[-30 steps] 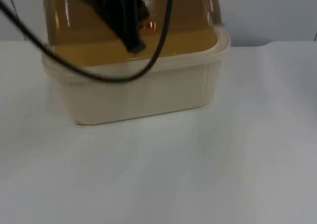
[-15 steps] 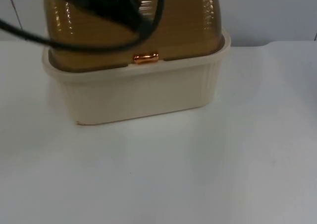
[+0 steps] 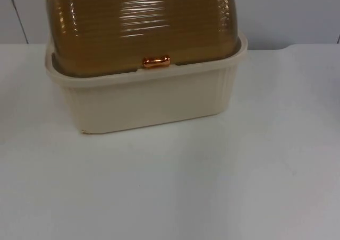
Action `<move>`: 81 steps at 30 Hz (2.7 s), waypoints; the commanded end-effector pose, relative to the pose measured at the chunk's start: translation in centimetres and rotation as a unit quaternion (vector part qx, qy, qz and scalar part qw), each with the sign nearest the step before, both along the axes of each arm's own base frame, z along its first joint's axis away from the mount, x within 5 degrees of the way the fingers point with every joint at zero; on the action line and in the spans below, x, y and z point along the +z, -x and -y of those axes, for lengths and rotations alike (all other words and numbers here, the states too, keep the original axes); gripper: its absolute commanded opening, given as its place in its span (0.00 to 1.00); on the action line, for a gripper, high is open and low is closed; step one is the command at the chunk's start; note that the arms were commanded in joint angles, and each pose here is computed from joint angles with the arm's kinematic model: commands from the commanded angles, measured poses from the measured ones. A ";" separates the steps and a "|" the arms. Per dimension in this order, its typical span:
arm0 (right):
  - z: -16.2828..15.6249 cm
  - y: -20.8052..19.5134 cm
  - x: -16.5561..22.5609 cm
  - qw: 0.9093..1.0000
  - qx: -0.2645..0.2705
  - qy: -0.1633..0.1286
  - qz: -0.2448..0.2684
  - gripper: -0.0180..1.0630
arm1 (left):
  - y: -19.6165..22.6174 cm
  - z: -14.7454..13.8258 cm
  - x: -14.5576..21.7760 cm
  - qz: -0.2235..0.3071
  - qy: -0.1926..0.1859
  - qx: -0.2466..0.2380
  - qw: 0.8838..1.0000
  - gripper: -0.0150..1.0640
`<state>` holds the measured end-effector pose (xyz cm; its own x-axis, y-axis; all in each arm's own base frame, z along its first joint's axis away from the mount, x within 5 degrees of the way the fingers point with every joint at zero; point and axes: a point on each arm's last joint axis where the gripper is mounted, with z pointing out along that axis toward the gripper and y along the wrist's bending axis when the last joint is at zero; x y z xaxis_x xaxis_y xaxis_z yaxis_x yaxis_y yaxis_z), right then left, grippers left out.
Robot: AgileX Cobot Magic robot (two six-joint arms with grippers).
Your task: Open the box lid with the left hand, place the block into the box with the right hand, then close the box lid with the left hand.
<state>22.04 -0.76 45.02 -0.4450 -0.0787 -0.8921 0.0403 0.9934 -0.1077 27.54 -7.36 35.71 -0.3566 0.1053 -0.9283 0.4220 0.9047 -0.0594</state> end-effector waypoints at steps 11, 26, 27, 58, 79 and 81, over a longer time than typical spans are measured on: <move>-0.1 0.3 0.4 1.000 0.003 -0.011 0.008 0.99 | 3.7 -9.5 8.3 0.061 -0.013 0.212 0.975 0.01; -0.1 0.4 0.3 1.000 0.002 -0.012 0.003 0.99 | 3.7 -9.3 9.4 0.087 0.035 0.215 0.972 0.01; -0.1 0.4 0.3 1.000 0.002 -0.012 0.003 0.99 | 3.7 -9.3 9.4 0.087 0.035 0.215 0.972 0.01; -0.1 1.1 0.7 1.000 0.002 -0.012 0.012 0.99 | 3.8 -8.9 8.9 0.063 0.022 0.192 0.979 0.99; -0.1 1.8 1.0 1.000 0.000 -0.008 0.013 0.99 | 3.7 -9.0 9.4 0.079 0.052 0.203 0.975 0.99; 0.0 2.0 1.1 1.000 -0.001 -0.005 0.016 0.99 | 3.7 -9.0 9.4 0.079 0.057 0.203 0.974 0.99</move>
<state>20.58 -0.67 45.66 -0.4323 -0.0625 -0.8996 0.0395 0.9953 -0.0881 24.02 1.51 44.58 -0.2305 -0.1027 -0.9676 0.0521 0.9917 -0.1177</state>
